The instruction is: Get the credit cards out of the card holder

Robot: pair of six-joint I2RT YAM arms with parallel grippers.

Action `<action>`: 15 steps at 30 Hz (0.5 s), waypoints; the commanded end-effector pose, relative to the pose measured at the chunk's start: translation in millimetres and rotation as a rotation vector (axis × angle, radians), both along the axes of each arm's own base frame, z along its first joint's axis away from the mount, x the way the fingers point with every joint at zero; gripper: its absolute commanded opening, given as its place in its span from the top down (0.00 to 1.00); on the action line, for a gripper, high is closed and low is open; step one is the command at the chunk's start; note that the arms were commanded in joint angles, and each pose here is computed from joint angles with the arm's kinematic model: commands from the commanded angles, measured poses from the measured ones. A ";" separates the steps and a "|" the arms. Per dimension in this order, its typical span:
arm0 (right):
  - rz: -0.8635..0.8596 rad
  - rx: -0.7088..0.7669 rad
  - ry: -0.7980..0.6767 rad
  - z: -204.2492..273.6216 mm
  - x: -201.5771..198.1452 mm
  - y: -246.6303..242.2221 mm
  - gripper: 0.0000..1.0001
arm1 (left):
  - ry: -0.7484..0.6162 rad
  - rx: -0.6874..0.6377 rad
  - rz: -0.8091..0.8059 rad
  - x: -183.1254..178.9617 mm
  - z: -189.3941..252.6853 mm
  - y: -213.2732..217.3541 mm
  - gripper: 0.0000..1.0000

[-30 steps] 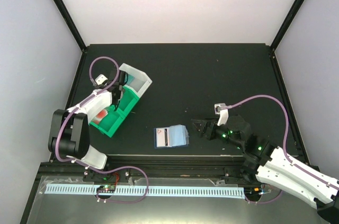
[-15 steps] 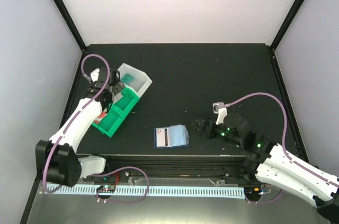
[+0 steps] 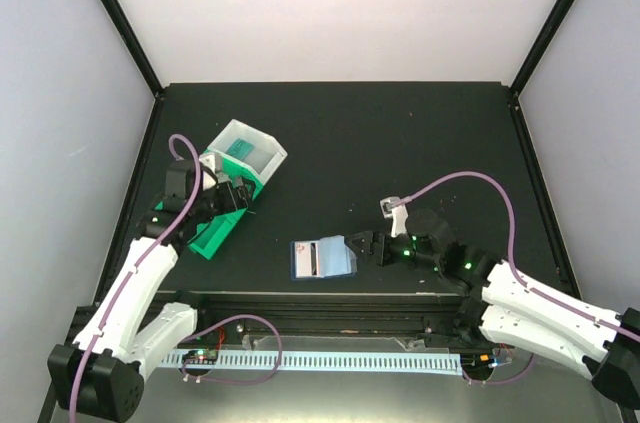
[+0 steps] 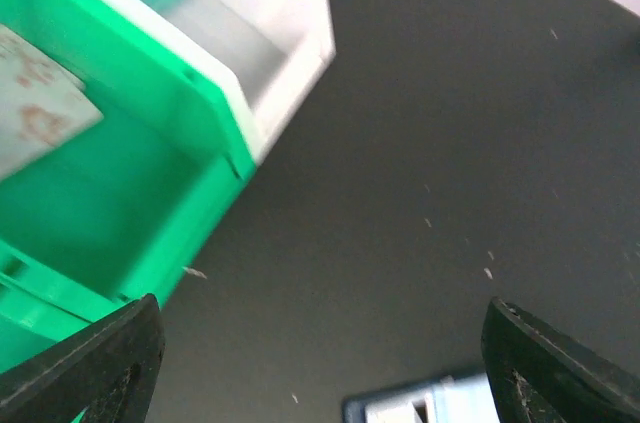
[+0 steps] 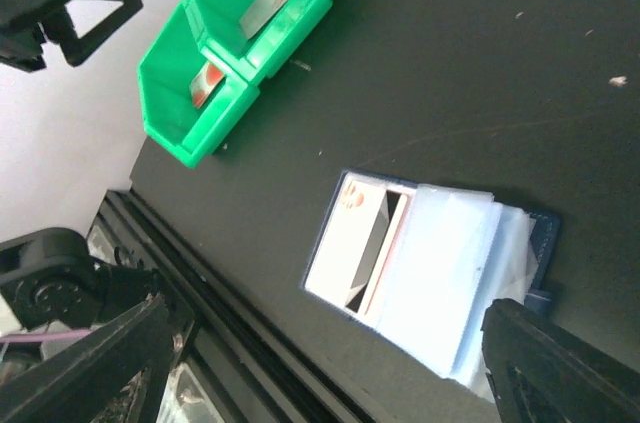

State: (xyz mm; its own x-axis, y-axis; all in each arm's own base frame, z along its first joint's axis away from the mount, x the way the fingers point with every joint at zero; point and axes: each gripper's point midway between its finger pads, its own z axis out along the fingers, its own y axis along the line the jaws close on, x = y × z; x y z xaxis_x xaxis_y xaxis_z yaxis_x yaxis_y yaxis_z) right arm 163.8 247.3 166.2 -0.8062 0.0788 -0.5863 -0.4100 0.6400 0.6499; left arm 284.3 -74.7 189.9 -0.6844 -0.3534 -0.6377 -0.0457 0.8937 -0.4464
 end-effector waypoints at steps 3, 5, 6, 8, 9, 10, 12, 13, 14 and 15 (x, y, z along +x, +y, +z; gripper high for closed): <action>0.088 0.076 0.042 -8.3 -5.9 24.0 0.29 | 0.008 -0.202 -0.238 -33.8 -8.8 -44.8 0.16; 0.104 0.068 0.072 -15.4 -6.2 30.0 0.37 | 0.036 -0.245 -0.255 -38.8 -16.0 -50.9 0.19; 0.109 0.066 0.084 -17.9 -6.1 32.7 0.42 | 0.049 -0.263 -0.267 -41.2 -19.4 -54.2 0.22; 0.109 0.060 0.113 -24.7 -4.2 37.1 0.52 | 0.077 -0.294 -0.298 -47.0 -25.1 -61.7 0.25; 0.111 0.066 0.119 -25.6 -3.1 40.4 0.57 | 0.088 -0.305 -0.310 -49.8 -27.6 -64.6 0.27; 0.114 0.069 0.126 -27.3 -2.2 43.8 0.62 | 0.096 -0.316 -0.324 -52.9 -29.4 -68.1 0.29; 0.107 0.061 0.147 -34.1 1.5 48.4 0.72 | 0.099 -0.327 -0.343 -57.3 -31.8 -72.8 0.31; 0.101 0.049 0.159 -38.3 3.7 50.5 0.74 | 0.102 -0.334 -0.347 -59.3 -33.8 -74.3 0.31; 0.097 0.036 0.174 -43.7 5.1 52.3 0.76 | 0.106 -0.339 -0.351 -61.1 -36.1 -75.8 0.31; 0.096 0.031 0.185 -47.1 6.4 54.9 0.77 | 0.111 -0.344 -0.354 -62.7 -37.7 -77.2 0.32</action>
